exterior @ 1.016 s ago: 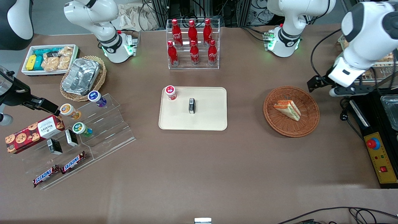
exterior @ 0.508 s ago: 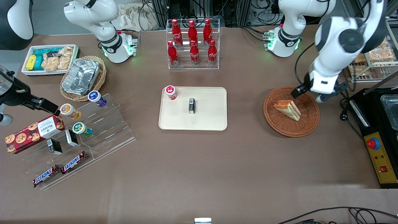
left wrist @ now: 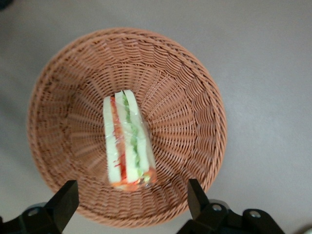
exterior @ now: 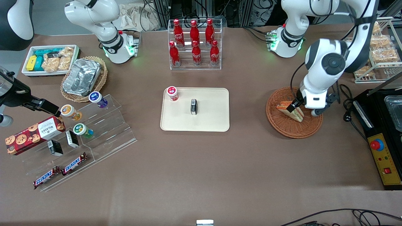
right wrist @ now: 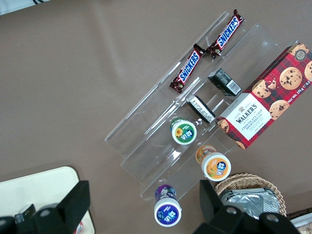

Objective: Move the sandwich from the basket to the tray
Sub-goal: 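Lower the open left gripper around the wrapped sandwich, then close the left gripper on the sandwich and lift it from the basket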

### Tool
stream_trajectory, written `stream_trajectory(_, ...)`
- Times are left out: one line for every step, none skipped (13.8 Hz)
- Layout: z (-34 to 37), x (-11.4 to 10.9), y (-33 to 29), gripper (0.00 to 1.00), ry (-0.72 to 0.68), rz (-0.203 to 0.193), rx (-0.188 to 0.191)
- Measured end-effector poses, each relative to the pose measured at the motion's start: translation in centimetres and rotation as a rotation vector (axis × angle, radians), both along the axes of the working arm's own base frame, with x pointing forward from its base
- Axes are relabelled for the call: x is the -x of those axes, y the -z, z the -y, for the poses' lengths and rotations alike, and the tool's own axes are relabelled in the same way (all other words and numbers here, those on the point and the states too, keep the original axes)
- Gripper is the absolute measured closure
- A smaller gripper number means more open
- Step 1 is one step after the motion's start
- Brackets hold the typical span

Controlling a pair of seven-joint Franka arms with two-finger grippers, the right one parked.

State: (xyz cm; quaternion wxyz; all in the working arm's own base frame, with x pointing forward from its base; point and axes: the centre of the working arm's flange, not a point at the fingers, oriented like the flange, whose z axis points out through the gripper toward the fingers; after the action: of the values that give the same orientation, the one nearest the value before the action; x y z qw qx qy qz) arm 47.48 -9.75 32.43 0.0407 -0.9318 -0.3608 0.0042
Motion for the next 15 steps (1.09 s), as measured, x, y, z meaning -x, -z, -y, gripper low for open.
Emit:
stream_trajectory(0.0,0.2,1.3,0.0,-0.022,0.005,0.001)
stream_trajectory(0.0,0.5,2.5,0.0,-0.038,0.013,0.004)
stream_trajectory(-0.1,1.0,3.4,0.0,-0.046,0.017,0.007)
stream_trajectory(-0.2,1.6,4.3,0.0,-0.053,0.014,0.008)
stream_trajectory(-0.3,2.2,4.8,0.0,-0.054,0.007,0.005)
stream_trajectory(-0.5,2.6,5.3,0.0,-0.045,-0.001,-0.005)
stream_trajectory(-0.7,3.0,5.7,0.0,-0.036,-0.003,-0.018)
stream_trajectory(-0.8,3.2,6.0,0.0,-0.035,-0.002,-0.026)
stream_trajectory(-0.9,3.3,6.1,0.0,-0.036,0.001,-0.03)
stream_trajectory(-0.8,3.3,6.0,0.01,-0.039,0.006,-0.035)
stream_trajectory(-0.8,3.3,6.0,0.02,-0.041,0.01,-0.037)
stream_trajectory(-0.8,3.3,5.9,0.04,-0.043,0.013,-0.038)
stream_trajectory(-0.8,3.2,5.8,0.12,-0.046,0.018,-0.037)
stream_trajectory(-0.8,3.1,5.7,0.23,-0.049,0.026,-0.034)
stream_trajectory(-0.7,2.9,5.4,0.23,-0.055,0.037,-0.032)
